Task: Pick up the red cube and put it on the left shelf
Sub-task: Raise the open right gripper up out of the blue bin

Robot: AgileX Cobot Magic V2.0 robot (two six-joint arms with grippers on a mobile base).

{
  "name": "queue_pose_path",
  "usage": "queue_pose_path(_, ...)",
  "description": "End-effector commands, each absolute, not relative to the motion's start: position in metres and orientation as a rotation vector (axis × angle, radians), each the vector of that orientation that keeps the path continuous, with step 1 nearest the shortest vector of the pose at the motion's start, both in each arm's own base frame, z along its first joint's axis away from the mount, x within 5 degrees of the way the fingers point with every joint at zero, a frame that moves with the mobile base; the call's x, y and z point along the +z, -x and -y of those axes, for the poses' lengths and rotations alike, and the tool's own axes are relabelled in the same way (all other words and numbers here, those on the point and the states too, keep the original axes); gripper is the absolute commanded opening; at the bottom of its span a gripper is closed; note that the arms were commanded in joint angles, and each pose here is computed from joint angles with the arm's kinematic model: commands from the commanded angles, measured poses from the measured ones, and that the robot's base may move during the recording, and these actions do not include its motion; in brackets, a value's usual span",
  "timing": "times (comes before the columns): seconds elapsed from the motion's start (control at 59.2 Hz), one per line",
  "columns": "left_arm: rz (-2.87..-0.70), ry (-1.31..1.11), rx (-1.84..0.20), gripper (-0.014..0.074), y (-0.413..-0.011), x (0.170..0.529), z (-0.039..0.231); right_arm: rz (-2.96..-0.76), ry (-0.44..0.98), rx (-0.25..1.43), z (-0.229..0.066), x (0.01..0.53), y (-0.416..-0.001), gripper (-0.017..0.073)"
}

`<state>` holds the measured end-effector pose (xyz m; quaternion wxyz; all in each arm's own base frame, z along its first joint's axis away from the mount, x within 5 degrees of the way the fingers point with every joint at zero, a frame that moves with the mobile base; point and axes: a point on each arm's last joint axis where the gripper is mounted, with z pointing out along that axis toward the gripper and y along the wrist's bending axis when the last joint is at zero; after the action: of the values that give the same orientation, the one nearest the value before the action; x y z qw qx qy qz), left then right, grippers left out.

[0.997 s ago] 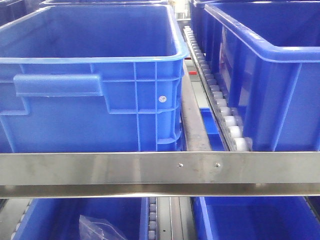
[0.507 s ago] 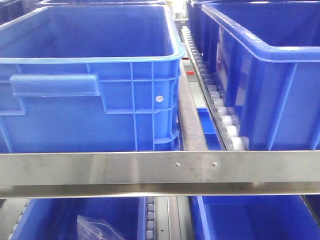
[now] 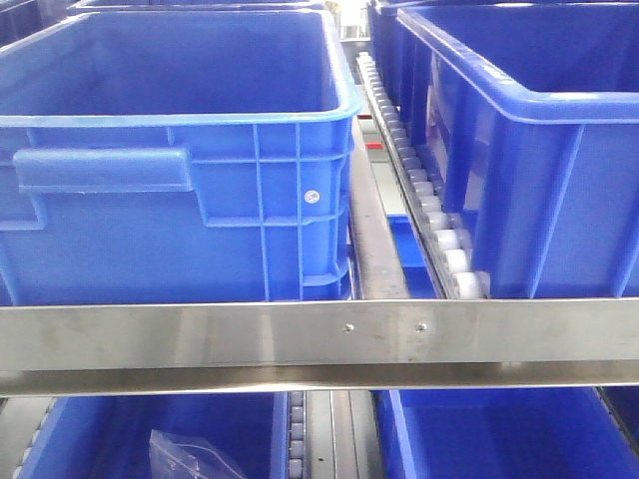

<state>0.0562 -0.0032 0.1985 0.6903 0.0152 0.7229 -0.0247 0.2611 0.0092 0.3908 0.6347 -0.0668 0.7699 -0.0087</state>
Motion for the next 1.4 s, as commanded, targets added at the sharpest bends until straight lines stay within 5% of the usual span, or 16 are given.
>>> queue_pose_path(0.0, -1.536, -0.035, -0.066, 0.0102, -0.056, 0.200, 0.004, -1.628, 0.116, -0.050, -0.005, 0.416, -0.255, 0.0046)
queue_pose_path(0.507, -1.536, -0.035, -0.066, 0.0102, -0.056, 0.200, 0.004, -1.718, 0.128, 0.008, -0.009, 0.406, -0.252, 0.0046)
queue_pose_path(0.896, -1.536, -0.035, -0.066, 0.0102, -0.056, 0.200, 0.004, -1.711, -0.060, 0.041, 0.000, 0.336, -0.198, 0.0046)
queue_pose_path(1.386, -1.536, -0.035, -0.066, 0.0102, -0.056, 0.200, 0.004, -1.673, -0.087, 0.007, 0.004, 0.248, -0.107, 0.0046)
